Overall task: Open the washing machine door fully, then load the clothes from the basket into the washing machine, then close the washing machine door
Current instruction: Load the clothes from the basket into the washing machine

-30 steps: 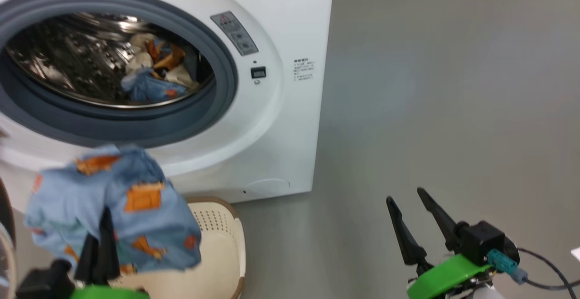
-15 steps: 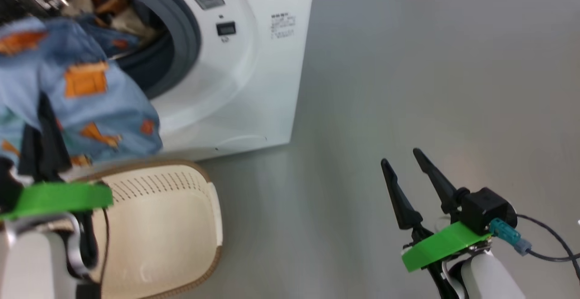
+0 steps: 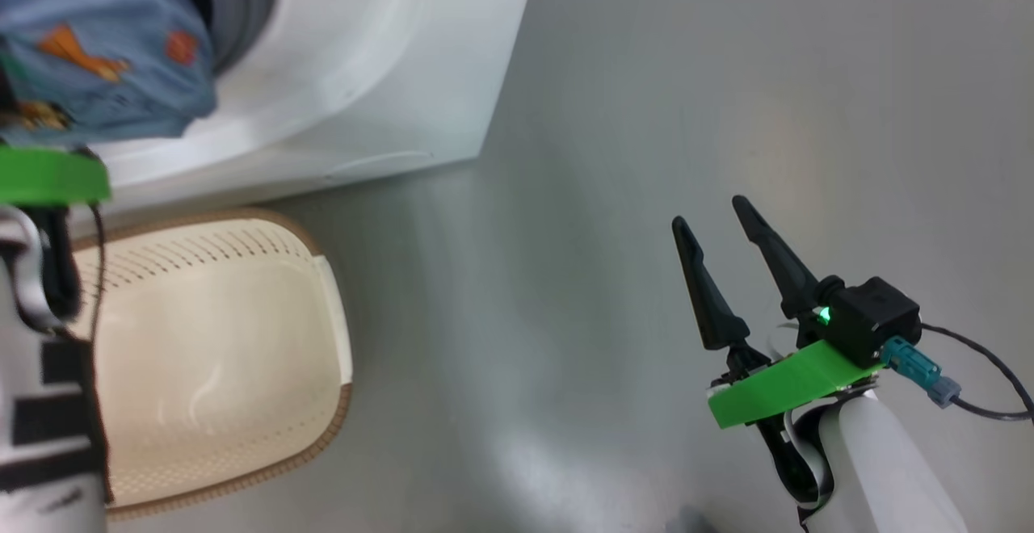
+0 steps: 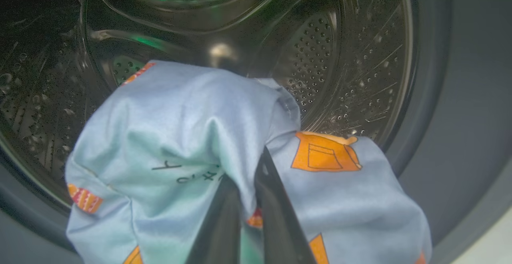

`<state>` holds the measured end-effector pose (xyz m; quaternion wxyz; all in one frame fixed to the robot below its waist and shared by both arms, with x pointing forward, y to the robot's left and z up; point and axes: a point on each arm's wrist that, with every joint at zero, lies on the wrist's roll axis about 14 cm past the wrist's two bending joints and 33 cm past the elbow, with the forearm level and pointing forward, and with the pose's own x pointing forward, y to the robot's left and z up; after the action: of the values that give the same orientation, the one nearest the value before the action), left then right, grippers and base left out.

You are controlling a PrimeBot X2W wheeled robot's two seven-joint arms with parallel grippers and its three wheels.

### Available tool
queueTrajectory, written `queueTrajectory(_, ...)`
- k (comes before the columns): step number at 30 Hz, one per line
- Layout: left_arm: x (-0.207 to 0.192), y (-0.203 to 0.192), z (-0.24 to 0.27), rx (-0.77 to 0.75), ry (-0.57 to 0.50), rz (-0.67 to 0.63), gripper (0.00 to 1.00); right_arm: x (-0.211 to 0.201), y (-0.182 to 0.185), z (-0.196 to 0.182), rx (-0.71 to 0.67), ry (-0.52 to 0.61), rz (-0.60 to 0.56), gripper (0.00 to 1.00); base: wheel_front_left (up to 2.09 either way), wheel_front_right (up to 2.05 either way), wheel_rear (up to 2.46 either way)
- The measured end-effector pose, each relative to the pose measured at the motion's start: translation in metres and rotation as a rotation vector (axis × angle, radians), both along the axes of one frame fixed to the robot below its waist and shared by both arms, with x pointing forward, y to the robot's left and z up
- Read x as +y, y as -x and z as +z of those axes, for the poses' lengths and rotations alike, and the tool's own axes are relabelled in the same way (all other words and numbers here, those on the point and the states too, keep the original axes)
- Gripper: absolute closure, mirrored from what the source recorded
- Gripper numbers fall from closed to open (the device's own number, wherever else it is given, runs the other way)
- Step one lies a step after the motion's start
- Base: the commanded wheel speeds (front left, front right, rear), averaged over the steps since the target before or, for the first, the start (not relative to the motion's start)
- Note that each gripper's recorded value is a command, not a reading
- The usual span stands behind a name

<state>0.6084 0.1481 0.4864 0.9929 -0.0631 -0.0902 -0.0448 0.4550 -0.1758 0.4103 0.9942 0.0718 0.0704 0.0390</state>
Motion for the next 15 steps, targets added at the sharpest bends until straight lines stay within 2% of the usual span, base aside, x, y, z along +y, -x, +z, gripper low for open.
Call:
queueTrajectory(6, 0.001, -0.036, -0.03, 0.053, -0.015, 0.002, 1.0, -0.008, -0.001, -0.025, 0.06, 0.011, -0.017, 0.0, 0.0, 0.0, 0.0)
queueTrajectory(11, 0.006, -0.061, -0.068, 0.193, -0.042, 0.004, 1.0, -0.011, 0.001, -0.043, 0.104, 0.008, -0.029, 0.0, 0.0, 0.0, 0.0)
queueTrajectory(15, 0.009, -0.084, -0.066, 0.223, -0.055, -0.004, 1.0, -0.01, 0.002, -0.054, 0.13, 0.007, -0.027, 0.0, 0.0, 0.0, 0.0)
